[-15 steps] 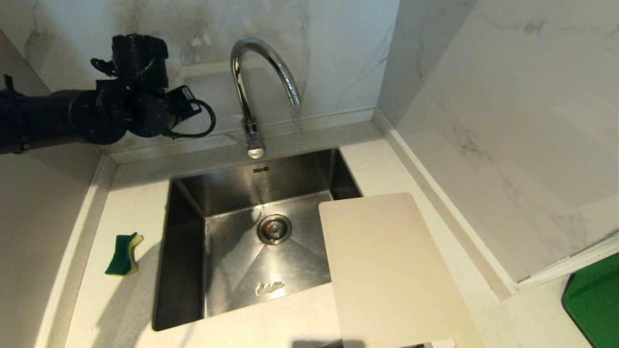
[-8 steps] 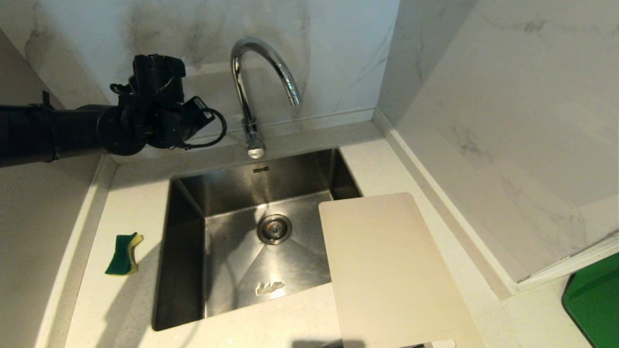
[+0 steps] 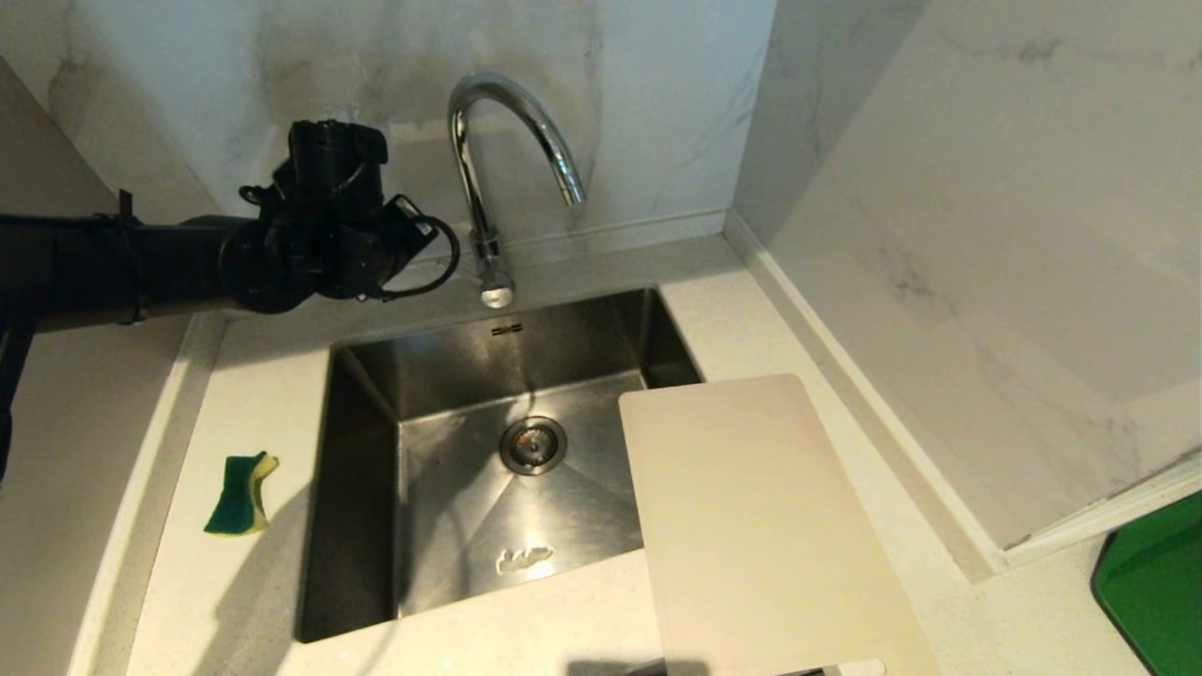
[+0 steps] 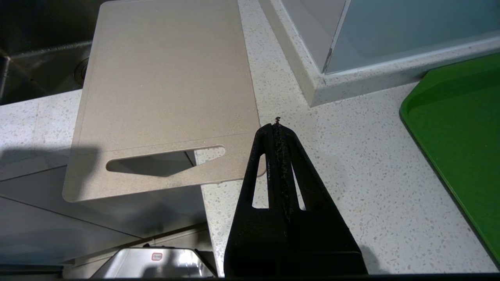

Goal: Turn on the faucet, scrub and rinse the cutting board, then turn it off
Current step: Turn on the tap

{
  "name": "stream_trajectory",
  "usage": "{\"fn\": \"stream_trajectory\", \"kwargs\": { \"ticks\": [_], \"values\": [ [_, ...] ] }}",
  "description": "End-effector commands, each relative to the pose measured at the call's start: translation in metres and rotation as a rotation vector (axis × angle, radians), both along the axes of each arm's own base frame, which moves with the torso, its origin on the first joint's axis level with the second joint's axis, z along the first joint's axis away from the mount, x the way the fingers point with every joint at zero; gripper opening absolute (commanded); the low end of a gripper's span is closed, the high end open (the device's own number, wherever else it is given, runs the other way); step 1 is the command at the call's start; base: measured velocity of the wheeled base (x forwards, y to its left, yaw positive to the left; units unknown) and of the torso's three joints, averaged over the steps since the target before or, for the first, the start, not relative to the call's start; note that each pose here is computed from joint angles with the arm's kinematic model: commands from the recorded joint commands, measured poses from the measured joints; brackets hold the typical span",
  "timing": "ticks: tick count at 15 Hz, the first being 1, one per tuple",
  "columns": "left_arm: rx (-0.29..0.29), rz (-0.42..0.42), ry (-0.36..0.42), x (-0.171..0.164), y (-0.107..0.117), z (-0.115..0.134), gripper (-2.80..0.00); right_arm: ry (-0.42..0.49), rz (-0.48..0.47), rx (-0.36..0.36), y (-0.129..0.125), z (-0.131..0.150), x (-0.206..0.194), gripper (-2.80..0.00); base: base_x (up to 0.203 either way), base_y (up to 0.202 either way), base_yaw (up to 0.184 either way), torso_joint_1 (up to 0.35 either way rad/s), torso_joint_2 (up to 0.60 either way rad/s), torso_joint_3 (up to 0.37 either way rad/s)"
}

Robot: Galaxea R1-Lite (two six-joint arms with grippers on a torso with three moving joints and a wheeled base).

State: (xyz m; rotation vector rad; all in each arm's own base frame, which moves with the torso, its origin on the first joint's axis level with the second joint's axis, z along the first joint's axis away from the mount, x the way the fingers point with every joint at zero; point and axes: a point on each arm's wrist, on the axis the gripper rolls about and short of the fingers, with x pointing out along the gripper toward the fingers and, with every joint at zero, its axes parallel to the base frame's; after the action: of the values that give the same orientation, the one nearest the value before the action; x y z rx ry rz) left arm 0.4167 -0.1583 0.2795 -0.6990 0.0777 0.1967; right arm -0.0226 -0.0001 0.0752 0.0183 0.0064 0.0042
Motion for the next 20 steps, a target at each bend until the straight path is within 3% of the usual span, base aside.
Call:
{"fn": "stream_trajectory", "kwargs": {
  "ticks": [1, 5, 7, 11, 20],
  "values": [
    [-0.091, -0.010, -0.014, -0.003, -0.010, -0.001, 0.00, 0.008, 0.001, 0.001, 0.000, 0.000, 0.001, -2.80, 0.000, 0.000, 0.000, 0.000, 0.00, 0.000],
    [-0.136, 0.000, -0.045, -0.006, -0.028, -0.004, 0.00, 0.010, 0.000, 0.000, 0.000, 0.000, 0.001, -2.80, 0.000, 0.000, 0.000, 0.000, 0.00, 0.000],
    [-0.160, 0.072, -0.073, -0.003, -0.036, -0.012, 0.00, 0.014, 0.002, 0.001, 0.000, 0.000, 0.001, -2.80, 0.000, 0.000, 0.000, 0.000, 0.00, 0.000],
    [-0.133, 0.166, -0.054, 0.008, -0.042, -0.034, 0.00, 0.019, 0.001, 0.000, 0.000, 0.000, 0.001, -2.80, 0.000, 0.000, 0.000, 0.000, 0.00, 0.000],
    [-0.113, 0.172, -0.026, 0.018, -0.058, -0.063, 0.00, 0.030, 0.000, 0.000, 0.000, 0.001, 0.002, -2.80, 0.000, 0.000, 0.000, 0.000, 0.00, 0.000]
  ]
}}
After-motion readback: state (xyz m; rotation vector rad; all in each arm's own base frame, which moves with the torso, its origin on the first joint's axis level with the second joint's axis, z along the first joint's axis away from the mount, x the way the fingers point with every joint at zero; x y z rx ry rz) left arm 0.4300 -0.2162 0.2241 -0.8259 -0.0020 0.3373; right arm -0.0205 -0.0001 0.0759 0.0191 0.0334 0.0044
